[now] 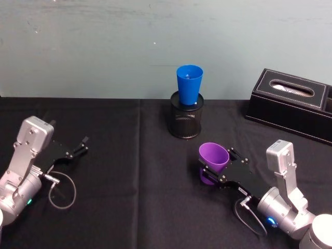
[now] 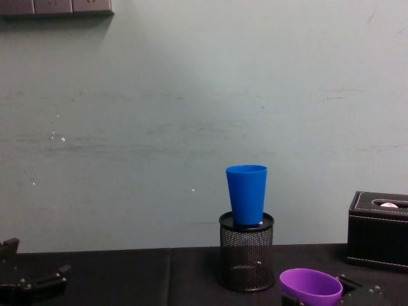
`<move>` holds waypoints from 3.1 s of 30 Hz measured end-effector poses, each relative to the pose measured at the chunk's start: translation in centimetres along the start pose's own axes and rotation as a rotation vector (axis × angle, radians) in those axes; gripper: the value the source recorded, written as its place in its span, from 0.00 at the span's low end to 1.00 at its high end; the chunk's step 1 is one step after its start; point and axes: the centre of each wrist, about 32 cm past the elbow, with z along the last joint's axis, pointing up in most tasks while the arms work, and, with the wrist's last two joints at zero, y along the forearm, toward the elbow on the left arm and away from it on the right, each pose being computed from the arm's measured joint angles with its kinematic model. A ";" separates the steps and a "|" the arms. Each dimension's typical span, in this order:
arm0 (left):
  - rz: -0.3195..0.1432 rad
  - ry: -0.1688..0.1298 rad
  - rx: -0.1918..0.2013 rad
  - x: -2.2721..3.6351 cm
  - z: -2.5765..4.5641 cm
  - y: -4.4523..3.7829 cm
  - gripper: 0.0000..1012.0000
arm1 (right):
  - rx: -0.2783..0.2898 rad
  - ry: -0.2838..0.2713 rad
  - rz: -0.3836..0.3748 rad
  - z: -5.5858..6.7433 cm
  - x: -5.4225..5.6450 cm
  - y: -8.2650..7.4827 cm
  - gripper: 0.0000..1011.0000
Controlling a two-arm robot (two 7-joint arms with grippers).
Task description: Pick up one cup with a gripper and tap it against the other cup.
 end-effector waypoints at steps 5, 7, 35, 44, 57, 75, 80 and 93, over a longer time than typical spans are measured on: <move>0.000 0.000 0.000 0.00 0.00 0.00 1.00 | 0.000 0.000 0.000 0.0 0.0 0.0 0.73; 0.000 0.000 0.000 0.00 0.00 0.00 1.00 | 0.000 0.000 0.000 0.0 0.0 0.0 0.73; 0.000 0.000 0.000 0.00 0.00 0.00 1.00 | 0.000 0.000 0.000 0.0 0.0 0.0 0.73; 0.000 0.000 0.000 0.00 0.00 0.00 1.00 | 0.010 -0.008 -0.004 0.5 0.0 0.1 0.73; 0.000 0.000 0.000 0.00 0.00 0.00 1.00 | 0.034 0.000 -0.073 2.2 -0.4 0.2 0.73; 0.000 0.000 0.000 0.00 0.00 0.00 1.00 | 0.088 0.012 -0.142 3.1 -0.9 1.5 0.73; 0.000 0.000 0.000 0.00 0.00 0.00 1.00 | 0.095 0.011 -0.140 3.2 -0.6 2.2 0.73; 0.000 0.000 0.000 0.00 0.00 0.00 1.00 | 0.121 0.003 -0.123 3.8 0.8 4.6 0.73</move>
